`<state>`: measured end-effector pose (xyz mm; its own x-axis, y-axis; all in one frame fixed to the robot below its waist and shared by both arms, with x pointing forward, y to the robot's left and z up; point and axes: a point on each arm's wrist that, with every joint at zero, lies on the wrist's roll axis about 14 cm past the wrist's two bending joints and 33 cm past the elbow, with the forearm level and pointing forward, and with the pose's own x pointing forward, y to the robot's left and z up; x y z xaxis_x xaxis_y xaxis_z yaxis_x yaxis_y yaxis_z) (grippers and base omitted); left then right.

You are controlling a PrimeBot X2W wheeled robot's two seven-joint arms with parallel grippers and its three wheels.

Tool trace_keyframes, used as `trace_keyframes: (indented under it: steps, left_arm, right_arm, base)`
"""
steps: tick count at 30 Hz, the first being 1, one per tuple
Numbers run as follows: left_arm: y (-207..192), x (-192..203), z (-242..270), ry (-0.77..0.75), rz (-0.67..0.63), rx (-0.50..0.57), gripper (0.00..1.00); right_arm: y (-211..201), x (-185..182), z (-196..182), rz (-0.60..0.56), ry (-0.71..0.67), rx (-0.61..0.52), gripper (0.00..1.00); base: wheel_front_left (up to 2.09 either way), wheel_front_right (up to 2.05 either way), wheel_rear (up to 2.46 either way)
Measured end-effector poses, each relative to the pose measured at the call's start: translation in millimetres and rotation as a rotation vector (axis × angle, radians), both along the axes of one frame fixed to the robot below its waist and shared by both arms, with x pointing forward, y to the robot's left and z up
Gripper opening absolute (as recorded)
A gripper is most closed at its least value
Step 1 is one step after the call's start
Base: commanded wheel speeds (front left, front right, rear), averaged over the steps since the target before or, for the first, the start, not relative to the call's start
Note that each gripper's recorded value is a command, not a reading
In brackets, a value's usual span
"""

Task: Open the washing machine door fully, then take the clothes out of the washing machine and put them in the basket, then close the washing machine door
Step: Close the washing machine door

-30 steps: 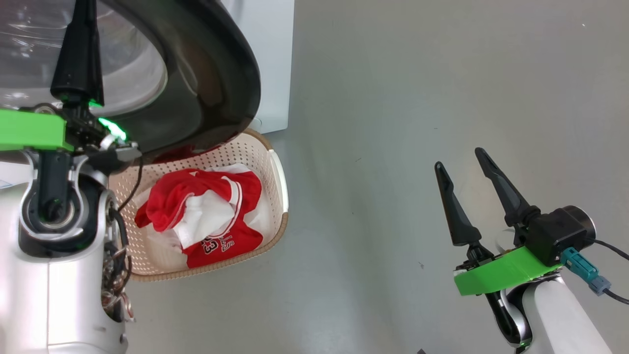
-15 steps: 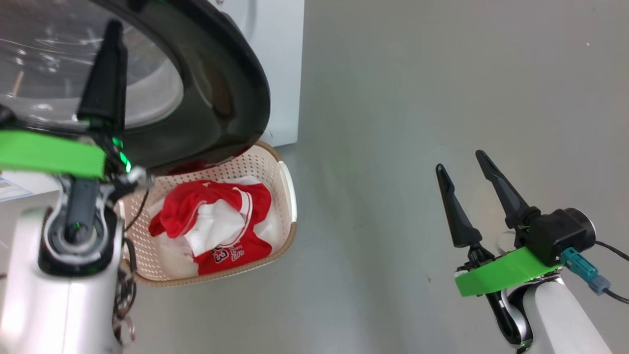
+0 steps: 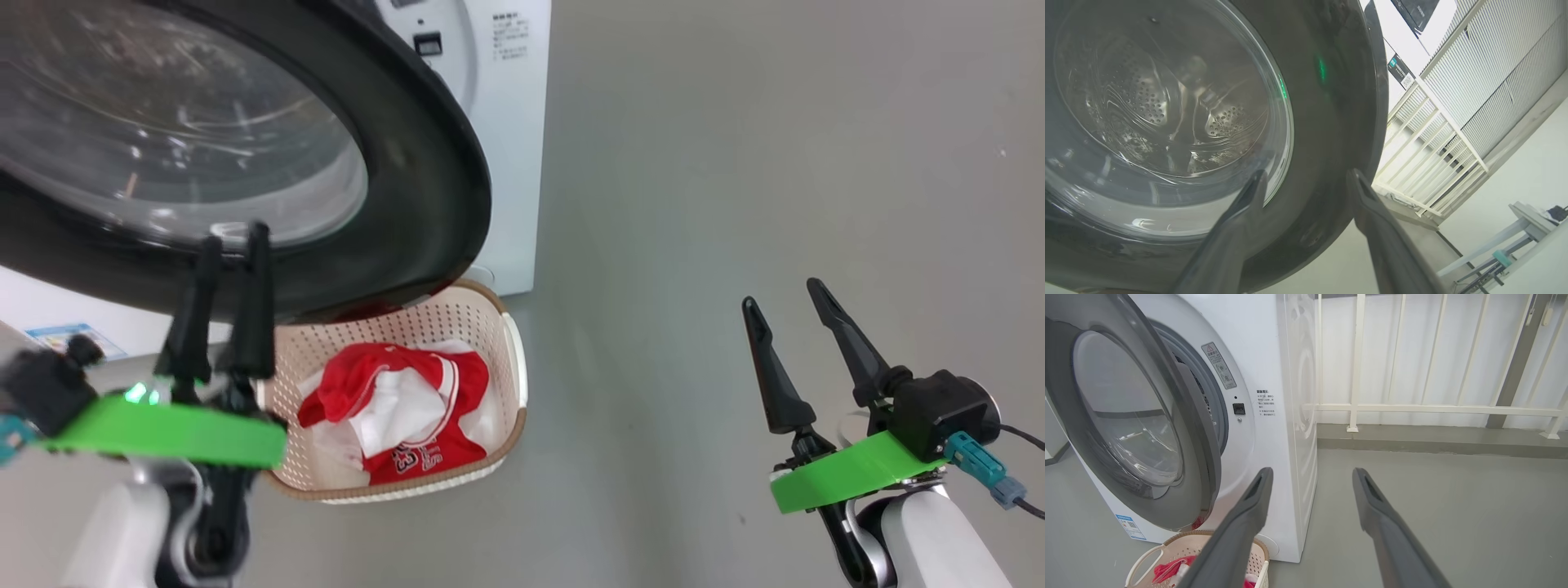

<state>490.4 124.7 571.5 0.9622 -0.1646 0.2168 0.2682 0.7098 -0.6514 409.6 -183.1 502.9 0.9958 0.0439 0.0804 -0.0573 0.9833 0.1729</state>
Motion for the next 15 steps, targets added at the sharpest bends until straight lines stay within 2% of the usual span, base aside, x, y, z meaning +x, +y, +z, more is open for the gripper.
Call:
trace_keyframes:
  steps: [5,8,15]
  left_arm:
    - [3.4,-25.6,4.1,-0.076,0.029,0.235,1.00]
    - [4.1,-39.3,0.4,-0.085,0.053,0.332,1.00]
    - [9.7,-70.8,-22.7,-0.035,0.081,0.433,1.00]
  right_arm:
    - [-6.0,-7.4,11.4,-0.021,-0.031,0.002,1.00]
    - [-8.3,-10.9,19.4,-0.028,-0.055,-0.008,1.00]
    - [-11.9,-25.7,18.9,-0.042,-0.052,-0.018,1.00]
  base:
    - [0.00,0.00,0.00]
    - [0.00,0.00,0.00]
    - [0.00,0.00,0.00]
